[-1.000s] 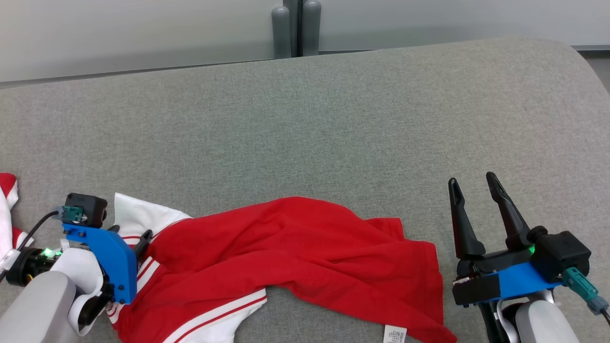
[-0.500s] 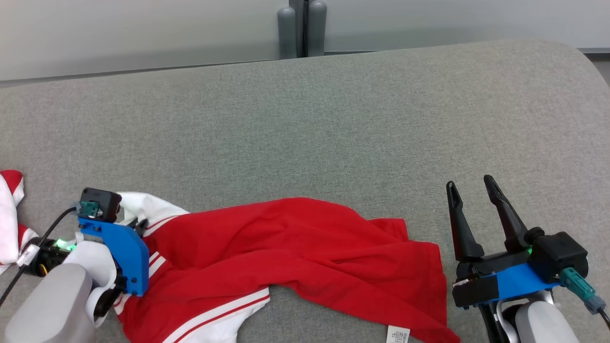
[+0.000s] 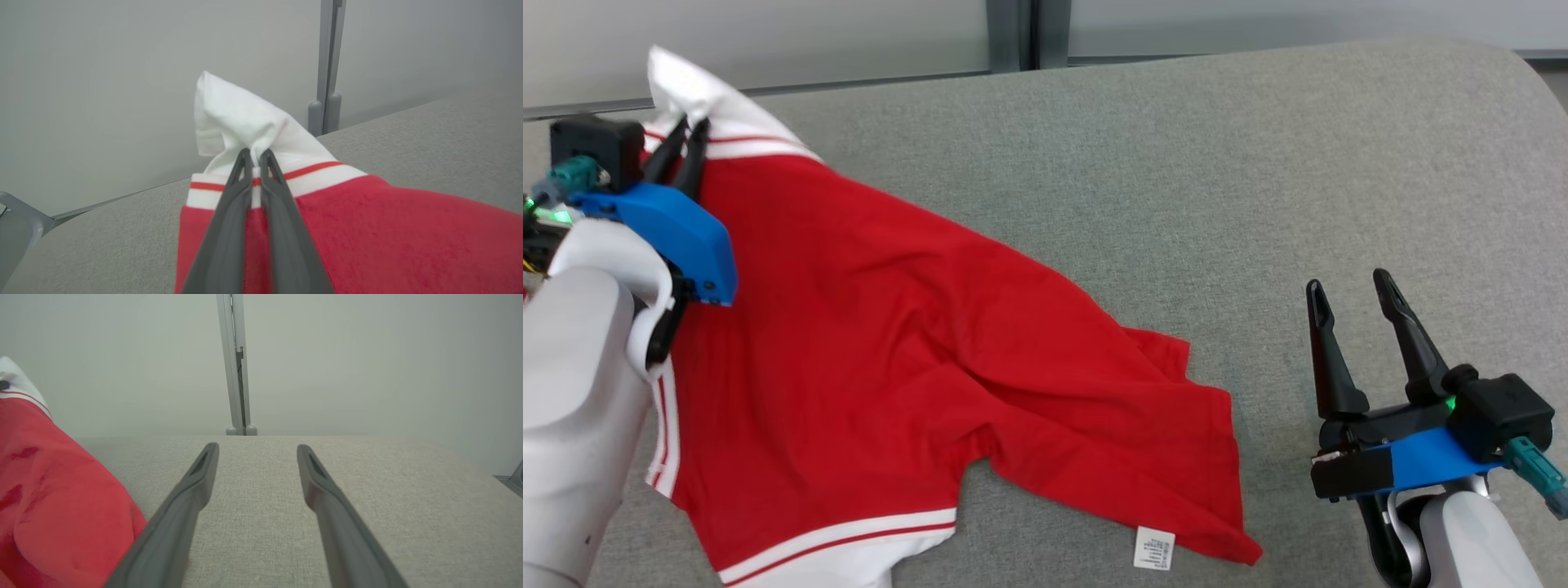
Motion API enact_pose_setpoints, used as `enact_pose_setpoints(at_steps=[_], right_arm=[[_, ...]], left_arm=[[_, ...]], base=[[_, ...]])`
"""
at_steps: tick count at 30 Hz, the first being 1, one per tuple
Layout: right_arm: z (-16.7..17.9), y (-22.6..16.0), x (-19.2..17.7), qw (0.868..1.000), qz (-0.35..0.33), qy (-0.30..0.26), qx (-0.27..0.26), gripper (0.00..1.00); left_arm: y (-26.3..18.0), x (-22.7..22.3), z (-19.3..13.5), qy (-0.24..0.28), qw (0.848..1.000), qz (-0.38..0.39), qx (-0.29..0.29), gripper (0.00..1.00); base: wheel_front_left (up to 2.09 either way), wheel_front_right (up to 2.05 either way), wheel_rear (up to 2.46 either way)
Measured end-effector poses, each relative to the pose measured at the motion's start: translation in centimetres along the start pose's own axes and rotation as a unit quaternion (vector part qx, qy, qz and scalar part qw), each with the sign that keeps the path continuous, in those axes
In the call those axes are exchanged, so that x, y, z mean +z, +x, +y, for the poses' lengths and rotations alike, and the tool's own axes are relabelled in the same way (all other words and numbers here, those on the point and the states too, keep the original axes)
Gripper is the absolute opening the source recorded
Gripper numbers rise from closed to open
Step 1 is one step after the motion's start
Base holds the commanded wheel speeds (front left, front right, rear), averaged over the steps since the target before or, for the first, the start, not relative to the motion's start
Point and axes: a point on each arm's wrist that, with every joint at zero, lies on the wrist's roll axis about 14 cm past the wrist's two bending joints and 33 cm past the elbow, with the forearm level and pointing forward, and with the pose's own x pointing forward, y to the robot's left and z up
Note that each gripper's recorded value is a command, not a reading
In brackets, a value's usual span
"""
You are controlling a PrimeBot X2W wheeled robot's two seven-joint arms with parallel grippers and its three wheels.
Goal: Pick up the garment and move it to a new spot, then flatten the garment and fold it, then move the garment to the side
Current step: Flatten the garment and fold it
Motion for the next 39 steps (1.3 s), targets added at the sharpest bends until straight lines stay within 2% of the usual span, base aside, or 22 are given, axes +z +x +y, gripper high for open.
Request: enact_pose_setpoints(at_steps=[7,9,10,11,12,20,25,39], right_arm=[[-0.7,0.3,-0.3,1.000,0.003,-0.004,-0.010,1.00],[-0.8,0.3,-0.3,1.000,0.002,-0.004,-0.011,1.00],[-0.8,0.3,-0.3,1.000,0.002,-0.004,-0.012,1.00],[-0.9,0.3,-0.3,1.000,0.003,-0.005,-0.012,1.00],[-0.8,0.3,-0.2,1.000,0.002,-0.005,-0.012,1.00],[-0.1,-0.1,1.0,1.000,-0.013,0.002,-0.005,1.00],[0.3,-0.7,1.6,1.000,-0.021,0.008,-0.003,1.00],[2.2,-2.0,1.9,0.999,-0.024,0.027,0.016,1.00]], left_arm=[[2.2,0.8,0.9,0.018,0.999,-0.032,0.015,0.00],[2.3,-0.2,0.8,0.009,1.000,-0.021,0.017,0.00],[2.3,-0.7,0.6,0.011,1.000,-0.015,0.015,0.36],[2.2,-1.0,0.5,0.014,1.000,-0.014,0.014,0.88],[2.1,-1.2,0.4,0.013,1.000,-0.014,0.015,1.00],[-0.7,0.3,1.4,-0.009,0.998,-0.054,0.039,1.00],[-3.9,2.9,2.1,-0.037,0.990,-0.120,0.068,1.00],[-15.6,0.8,3.2,-0.071,0.967,-0.182,0.163,1.00]], base=[[0.00,0.00,0.00],[0.00,0.00,0.00],[0.00,0.00,0.00],[0.00,0.00,0.00],[0.00,0.00,0.00],[0.00,0.00,0.00],[0.00,0.00,0.00],[0.00,0.00,0.00]])
